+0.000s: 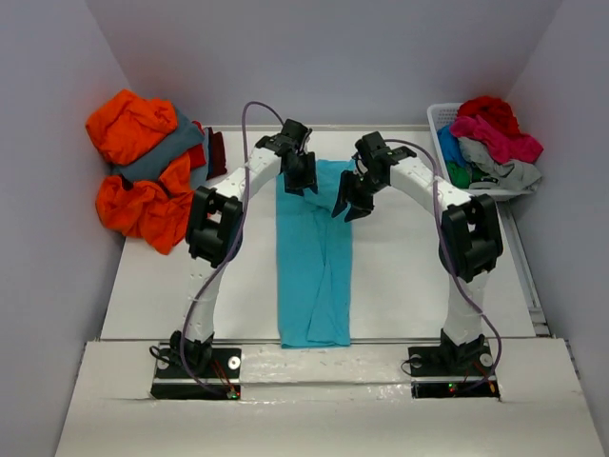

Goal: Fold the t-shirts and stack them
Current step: Rotate the rectangle-folded T-shirt at the center of the board.

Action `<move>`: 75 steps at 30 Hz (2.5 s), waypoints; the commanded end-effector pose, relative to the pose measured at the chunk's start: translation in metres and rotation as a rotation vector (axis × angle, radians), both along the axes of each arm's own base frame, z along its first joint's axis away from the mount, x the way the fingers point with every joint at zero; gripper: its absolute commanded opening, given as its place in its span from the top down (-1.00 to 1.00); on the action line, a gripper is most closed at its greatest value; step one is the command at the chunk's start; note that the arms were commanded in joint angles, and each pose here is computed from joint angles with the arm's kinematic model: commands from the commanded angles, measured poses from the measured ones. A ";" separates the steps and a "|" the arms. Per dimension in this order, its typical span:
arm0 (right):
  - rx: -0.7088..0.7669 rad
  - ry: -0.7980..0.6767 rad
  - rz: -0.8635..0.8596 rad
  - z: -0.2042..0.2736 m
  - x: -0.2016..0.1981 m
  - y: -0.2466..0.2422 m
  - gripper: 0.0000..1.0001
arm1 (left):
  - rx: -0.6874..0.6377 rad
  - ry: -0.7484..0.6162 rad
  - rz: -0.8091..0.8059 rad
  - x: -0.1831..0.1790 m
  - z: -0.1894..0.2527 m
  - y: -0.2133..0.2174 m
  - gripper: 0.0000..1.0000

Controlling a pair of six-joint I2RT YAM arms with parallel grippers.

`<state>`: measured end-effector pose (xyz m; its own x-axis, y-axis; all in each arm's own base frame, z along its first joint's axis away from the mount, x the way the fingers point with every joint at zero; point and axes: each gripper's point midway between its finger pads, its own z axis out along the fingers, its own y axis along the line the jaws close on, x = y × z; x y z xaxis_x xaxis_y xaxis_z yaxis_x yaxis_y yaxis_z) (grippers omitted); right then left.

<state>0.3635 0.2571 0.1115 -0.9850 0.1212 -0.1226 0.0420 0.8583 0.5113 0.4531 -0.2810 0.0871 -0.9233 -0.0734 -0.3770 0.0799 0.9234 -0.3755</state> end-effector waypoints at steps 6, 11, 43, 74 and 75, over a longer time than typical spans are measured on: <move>0.028 -0.020 0.049 0.017 -0.012 0.017 0.03 | -0.002 -0.055 0.114 0.056 0.005 0.034 -0.11; 0.008 0.010 0.066 0.009 -0.020 0.017 0.03 | -0.024 -0.084 0.130 0.077 0.007 0.038 -0.11; -0.008 -0.153 -0.019 -0.006 0.076 0.075 0.09 | -0.344 -0.224 -0.023 0.125 0.024 0.000 -0.11; -0.162 -0.178 0.038 -0.064 0.092 0.088 0.08 | -0.332 -0.141 -0.035 0.115 -0.015 0.010 -0.11; -0.162 -0.178 0.038 -0.064 0.092 0.088 0.09 | -0.334 -0.140 -0.037 0.114 -0.016 0.010 -0.10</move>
